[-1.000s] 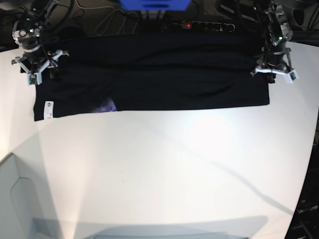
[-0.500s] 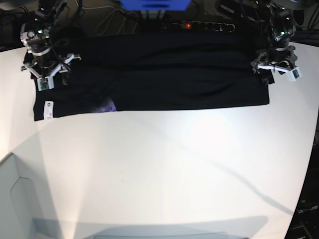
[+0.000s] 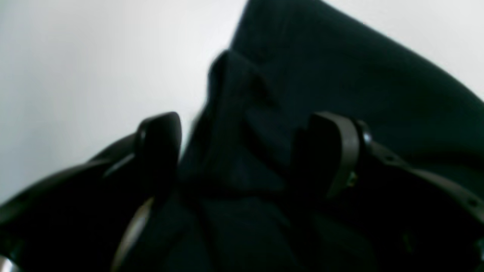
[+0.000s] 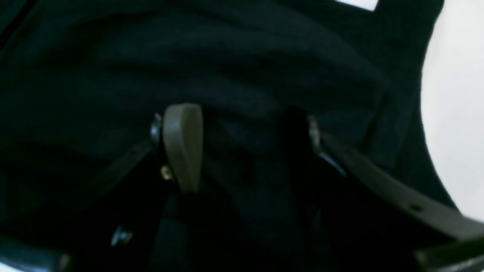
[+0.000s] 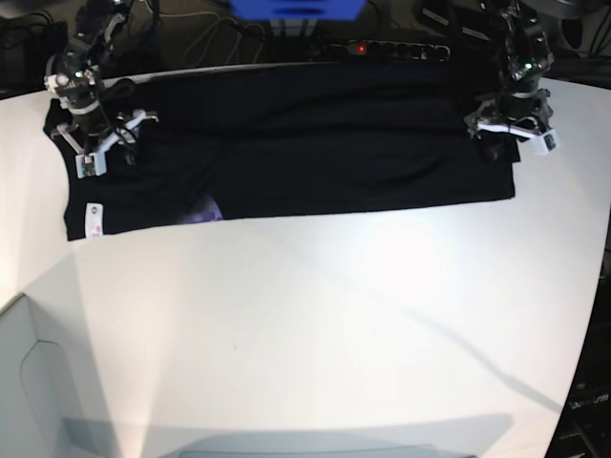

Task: Fold the T-shirt properly
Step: 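Hold the strip ends with both grippers and adjust the left gripper's grip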

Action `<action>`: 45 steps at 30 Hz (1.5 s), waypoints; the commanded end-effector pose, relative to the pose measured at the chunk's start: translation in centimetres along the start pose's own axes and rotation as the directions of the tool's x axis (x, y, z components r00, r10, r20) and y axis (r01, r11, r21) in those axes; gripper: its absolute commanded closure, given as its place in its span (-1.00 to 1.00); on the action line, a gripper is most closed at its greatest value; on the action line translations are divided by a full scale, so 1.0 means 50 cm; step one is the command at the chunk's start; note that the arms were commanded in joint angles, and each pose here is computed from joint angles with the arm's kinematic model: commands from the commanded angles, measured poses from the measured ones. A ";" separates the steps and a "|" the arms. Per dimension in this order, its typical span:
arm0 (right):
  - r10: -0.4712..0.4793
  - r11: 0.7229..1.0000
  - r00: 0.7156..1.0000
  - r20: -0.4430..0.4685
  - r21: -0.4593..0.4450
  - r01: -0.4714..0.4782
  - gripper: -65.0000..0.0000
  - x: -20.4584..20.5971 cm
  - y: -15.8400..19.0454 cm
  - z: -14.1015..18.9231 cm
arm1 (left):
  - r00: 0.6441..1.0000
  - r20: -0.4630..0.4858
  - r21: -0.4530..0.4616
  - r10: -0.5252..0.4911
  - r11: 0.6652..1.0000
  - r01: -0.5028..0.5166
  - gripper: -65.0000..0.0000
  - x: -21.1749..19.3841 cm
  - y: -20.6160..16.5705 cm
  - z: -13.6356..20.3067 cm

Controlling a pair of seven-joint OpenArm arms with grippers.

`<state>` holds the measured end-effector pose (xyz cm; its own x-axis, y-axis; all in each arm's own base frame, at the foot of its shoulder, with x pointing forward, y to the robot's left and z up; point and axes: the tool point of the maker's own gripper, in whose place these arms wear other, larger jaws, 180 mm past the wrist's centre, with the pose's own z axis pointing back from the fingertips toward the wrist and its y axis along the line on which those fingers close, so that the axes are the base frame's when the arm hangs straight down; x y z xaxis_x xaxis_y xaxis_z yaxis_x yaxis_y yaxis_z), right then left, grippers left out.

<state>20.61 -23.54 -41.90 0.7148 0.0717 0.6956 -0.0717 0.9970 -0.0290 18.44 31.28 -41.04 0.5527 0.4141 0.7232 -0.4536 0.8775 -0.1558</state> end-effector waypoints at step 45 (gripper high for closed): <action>0.032 0.999 0.999 0.021 -0.013 -0.032 -0.07 0.047 -0.024 -0.022 | 0.992 0.116 -0.156 -0.046 0.986 0.064 1.00 0.120 -0.142 0.040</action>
<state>22.90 -24.20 -41.56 0.7073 0.0895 0.7013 -0.0807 0.9957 -0.0457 23.07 27.15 -35.36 0.5163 0.3575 0.7782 -0.3215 0.9231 -0.2109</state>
